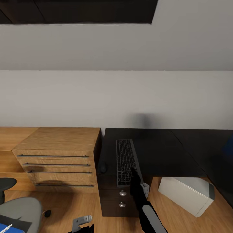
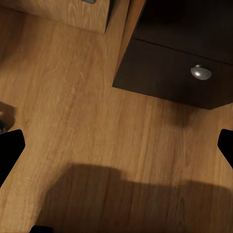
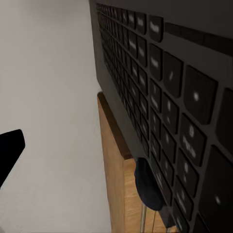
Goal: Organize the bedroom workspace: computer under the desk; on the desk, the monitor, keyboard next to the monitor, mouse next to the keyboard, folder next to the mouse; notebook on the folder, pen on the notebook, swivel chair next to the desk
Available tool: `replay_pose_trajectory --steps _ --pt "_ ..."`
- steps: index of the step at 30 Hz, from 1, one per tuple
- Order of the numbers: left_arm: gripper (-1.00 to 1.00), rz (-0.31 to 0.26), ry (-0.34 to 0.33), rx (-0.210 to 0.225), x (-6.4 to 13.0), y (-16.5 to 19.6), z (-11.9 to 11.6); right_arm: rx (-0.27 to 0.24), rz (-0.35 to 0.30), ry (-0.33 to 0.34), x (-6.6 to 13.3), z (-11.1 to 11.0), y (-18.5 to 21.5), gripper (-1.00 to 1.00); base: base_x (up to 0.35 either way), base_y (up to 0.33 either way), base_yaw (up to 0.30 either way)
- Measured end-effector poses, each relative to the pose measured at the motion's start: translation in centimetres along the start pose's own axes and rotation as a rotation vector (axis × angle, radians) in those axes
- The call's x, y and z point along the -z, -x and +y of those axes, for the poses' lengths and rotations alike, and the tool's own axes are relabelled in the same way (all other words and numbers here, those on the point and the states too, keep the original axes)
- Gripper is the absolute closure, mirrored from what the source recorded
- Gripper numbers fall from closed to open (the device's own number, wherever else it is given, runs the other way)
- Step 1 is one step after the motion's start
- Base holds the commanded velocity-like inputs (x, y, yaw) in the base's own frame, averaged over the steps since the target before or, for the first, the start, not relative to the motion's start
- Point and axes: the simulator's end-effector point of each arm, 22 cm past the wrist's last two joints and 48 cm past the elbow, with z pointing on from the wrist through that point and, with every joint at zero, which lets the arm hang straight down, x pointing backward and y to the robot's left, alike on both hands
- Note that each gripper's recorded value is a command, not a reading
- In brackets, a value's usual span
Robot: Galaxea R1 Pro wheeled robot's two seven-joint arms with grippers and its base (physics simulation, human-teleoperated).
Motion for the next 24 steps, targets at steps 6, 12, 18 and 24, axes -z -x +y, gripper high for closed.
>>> replay_pose_trajectory --steps 6,12,18,24 --pt "-1.0 -0.001 0.0 0.0 0.0 0.0 0.0 0.0 0.0 0.0 0.0 0.0 0.0 -1.0 0.0 0.0 0.0" --pt "-1.0 0.0 0.0 0.0 0.0 0.0 0.0 0.001 0.0 0.0 0.0 0.0 0.0 -1.0 -0.112 0.0 0.0" --pt "-1.0 0.001 0.0 -0.001 0.0 0.0 0.0 0.002 0.001 -0.003 0.0 -0.2 0.0 -1.0 -0.313 0.0 0.0" --pt "-1.0 0.001 0.0 -0.001 0.0 0.0 0.0 0.006 -0.002 -0.026 0.1 -1.2 0.1 -1.0 -0.333 0.0 0.0"
